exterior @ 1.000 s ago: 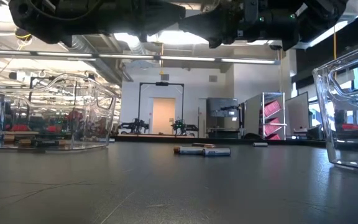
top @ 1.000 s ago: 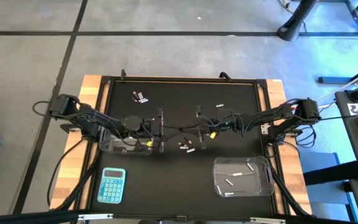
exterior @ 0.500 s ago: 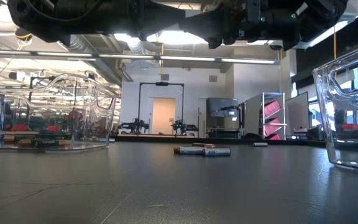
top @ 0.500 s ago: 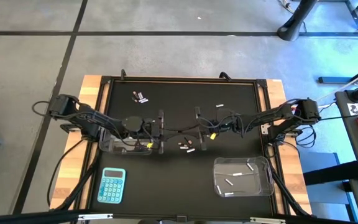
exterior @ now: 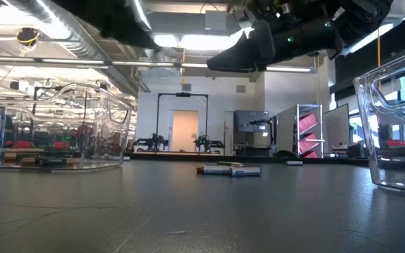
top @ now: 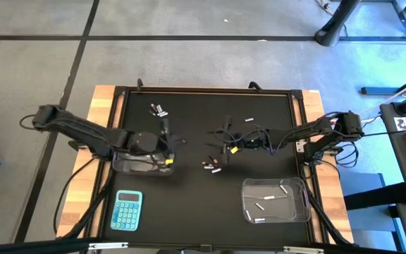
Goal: Sort batteries
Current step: Put the black battery into the left transparent bin
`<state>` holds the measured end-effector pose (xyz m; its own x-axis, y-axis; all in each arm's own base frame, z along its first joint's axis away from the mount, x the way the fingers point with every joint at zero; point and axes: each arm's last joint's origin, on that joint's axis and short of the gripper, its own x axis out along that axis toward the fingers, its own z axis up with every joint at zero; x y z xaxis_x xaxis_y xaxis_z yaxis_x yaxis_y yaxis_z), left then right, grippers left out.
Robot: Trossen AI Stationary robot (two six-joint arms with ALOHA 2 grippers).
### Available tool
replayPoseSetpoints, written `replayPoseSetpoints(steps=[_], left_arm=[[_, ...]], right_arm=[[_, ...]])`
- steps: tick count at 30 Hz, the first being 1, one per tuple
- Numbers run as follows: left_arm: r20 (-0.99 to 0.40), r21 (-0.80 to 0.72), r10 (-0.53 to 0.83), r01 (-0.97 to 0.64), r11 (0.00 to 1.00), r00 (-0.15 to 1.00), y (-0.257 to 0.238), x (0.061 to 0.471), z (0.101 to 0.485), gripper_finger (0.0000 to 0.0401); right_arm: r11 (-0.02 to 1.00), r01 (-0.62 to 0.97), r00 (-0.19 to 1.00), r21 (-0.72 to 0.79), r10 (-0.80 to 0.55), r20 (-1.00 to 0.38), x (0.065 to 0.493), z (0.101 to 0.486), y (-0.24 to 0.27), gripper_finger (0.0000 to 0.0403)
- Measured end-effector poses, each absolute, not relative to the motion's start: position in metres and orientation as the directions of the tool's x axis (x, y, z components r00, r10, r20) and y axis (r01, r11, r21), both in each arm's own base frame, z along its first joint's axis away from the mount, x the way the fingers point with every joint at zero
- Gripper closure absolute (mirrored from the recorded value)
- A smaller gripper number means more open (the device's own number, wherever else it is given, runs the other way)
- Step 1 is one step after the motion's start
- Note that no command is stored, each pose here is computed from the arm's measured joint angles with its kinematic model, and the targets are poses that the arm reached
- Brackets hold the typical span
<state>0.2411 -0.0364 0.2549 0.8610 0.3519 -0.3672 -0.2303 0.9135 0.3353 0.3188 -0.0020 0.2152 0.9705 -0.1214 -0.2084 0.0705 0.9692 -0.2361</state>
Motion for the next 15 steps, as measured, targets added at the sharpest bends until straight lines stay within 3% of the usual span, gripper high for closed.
replayPoseSetpoints(steps=[4, 8, 11, 15], left_arm=[[-0.644, 0.227, 0.400, -0.336, 0.914, 0.652, -0.029, 0.215, 0.267, 0.0375], [-0.865, 0.068, 0.291, -0.479, 0.875, 0.410, -0.024, 0.190, 0.257, 0.0375], [-0.940, -0.004, 0.216, -0.641, 0.768, 0.265, -0.023, 0.177, 0.237, 0.0375], [-0.979, -0.053, 0.127, -0.799, 0.599, 0.160, -0.019, 0.167, 0.212, 0.0375]], right_arm=[[0.969, 0.072, 0.971, -0.237, -0.123, -0.205, 0.319, 0.216, -0.002, 0.0176], [0.969, 0.078, 0.972, -0.236, -0.126, -0.197, 0.319, 0.216, -0.004, 0.0176], [0.968, 0.085, 0.974, -0.235, -0.130, -0.186, 0.319, 0.217, -0.006, 0.0176], [0.968, 0.090, 0.979, -0.232, -0.129, -0.160, 0.320, 0.220, -0.006, 0.0176]])
